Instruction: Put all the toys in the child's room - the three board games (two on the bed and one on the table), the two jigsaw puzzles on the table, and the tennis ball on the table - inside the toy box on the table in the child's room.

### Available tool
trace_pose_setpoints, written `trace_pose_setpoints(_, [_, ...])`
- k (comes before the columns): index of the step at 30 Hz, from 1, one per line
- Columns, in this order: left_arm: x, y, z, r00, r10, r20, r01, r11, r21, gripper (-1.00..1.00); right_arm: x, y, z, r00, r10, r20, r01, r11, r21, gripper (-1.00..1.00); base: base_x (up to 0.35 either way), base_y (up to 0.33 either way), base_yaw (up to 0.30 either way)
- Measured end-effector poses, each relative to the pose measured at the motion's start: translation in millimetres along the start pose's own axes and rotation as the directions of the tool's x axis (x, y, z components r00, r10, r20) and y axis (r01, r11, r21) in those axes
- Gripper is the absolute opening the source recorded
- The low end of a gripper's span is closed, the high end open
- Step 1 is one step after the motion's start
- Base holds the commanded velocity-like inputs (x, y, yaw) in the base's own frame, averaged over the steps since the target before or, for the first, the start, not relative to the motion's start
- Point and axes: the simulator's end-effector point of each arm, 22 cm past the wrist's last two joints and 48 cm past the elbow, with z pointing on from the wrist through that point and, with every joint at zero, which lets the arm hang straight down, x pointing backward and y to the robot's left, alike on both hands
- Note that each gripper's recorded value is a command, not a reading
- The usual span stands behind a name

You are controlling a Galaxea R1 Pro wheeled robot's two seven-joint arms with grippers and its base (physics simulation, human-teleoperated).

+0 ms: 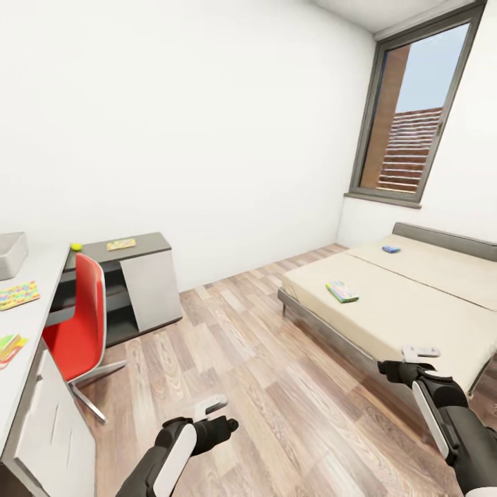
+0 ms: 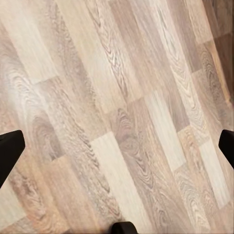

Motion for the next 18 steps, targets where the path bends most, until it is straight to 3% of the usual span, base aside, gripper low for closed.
trace_pose_setpoints(7, [0,2,1.1,1.000,0.008,0.007,-0.008,1.000,-0.013,1.00,1,1,0.9,1.000,0.000,-0.003,0.000,1.000,-0.001,1.00,0.000,0.000,-0.284])
trace_pose_setpoints(10, [1,1,1.5,0.999,0.037,0.007,-0.036,0.999,-0.026,1.00,2,1,1.2,1.000,0.000,-0.004,0.000,1.000,-0.002,1.00,0.000,0.000,-0.284])
trace_pose_setpoints(13, [-4,-5,0.8,0.995,0.097,0.017,-0.096,0.994,-0.046,1.00,3,2,1.9,1.000,-0.002,-0.007,0.002,1.000,-0.003,1.00,0.000,0.000,-0.283])
trace_pose_setpoints(18, [-62,-31,-7.6,0.982,0.167,0.088,-0.163,0.985,-0.053,1.00,10,7,5.3,0.999,0.001,-0.036,-0.002,1.000,-0.008,1.00,0.000,0.000,-0.272])
